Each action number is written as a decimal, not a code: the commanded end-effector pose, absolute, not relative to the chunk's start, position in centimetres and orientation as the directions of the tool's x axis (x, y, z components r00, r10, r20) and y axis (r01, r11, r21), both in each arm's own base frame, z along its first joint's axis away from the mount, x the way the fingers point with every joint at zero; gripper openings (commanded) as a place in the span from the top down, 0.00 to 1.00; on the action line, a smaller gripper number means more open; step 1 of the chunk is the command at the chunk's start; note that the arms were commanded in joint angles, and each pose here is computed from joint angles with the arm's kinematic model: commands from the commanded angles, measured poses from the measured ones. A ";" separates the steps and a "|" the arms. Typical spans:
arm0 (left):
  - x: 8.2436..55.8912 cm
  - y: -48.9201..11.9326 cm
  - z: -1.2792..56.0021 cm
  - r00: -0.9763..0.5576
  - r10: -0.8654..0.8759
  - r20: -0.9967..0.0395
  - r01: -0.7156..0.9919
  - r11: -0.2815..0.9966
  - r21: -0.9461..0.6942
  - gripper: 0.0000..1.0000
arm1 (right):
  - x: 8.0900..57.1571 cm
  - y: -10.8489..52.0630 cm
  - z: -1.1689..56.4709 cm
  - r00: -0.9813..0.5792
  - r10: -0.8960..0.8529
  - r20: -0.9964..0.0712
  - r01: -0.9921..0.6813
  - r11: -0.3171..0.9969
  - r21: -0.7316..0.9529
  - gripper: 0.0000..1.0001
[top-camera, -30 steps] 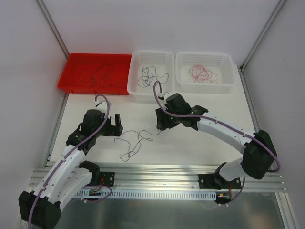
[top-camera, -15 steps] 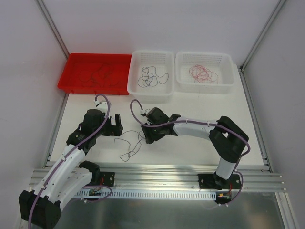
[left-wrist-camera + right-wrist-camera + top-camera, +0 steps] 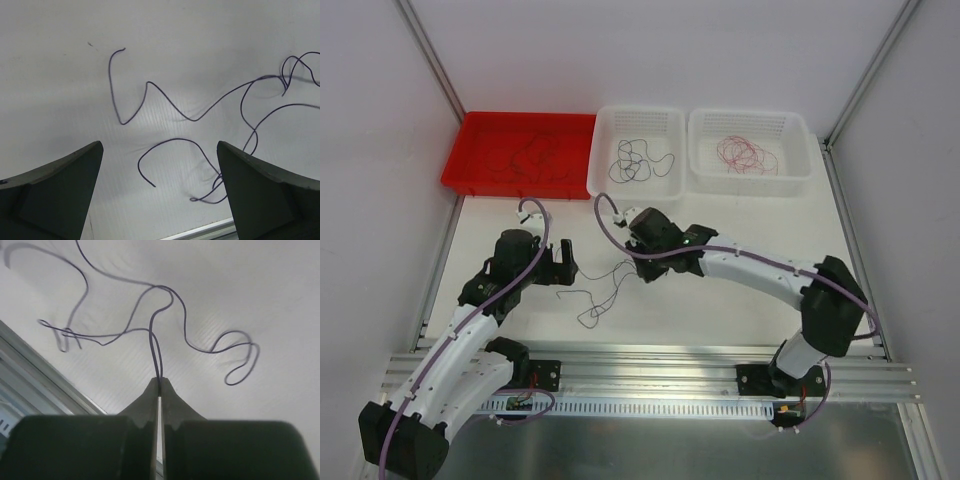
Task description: Untangle the cables
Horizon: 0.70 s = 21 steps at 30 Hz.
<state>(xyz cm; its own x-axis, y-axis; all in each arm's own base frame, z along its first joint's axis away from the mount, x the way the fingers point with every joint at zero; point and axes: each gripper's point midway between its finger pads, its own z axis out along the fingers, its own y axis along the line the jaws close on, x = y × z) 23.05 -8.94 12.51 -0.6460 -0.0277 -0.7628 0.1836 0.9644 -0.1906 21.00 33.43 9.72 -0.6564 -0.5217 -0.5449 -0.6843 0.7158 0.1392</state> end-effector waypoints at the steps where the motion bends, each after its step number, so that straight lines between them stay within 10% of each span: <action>1: 23.6 -8.6 13.3 -0.616 -0.051 -0.786 0.166 0.967 -0.193 0.01 | 23.7 30.4 20.9 -0.500 -0.487 -0.716 -0.675 0.737 -0.030 0.99; 11: 23.5 -8.6 13.5 -0.610 -0.053 -0.790 0.169 0.966 -0.196 0.01 | 24.7 23.9 36.1 -0.277 -0.370 -0.887 -0.596 0.790 -0.144 0.99; 21: 23.0 -11.1 14.4 -0.611 -0.037 -0.791 0.293 0.917 -0.270 0.01 | 24.1 22.3 36.1 -0.282 -0.314 -0.907 -0.559 0.822 -0.110 0.99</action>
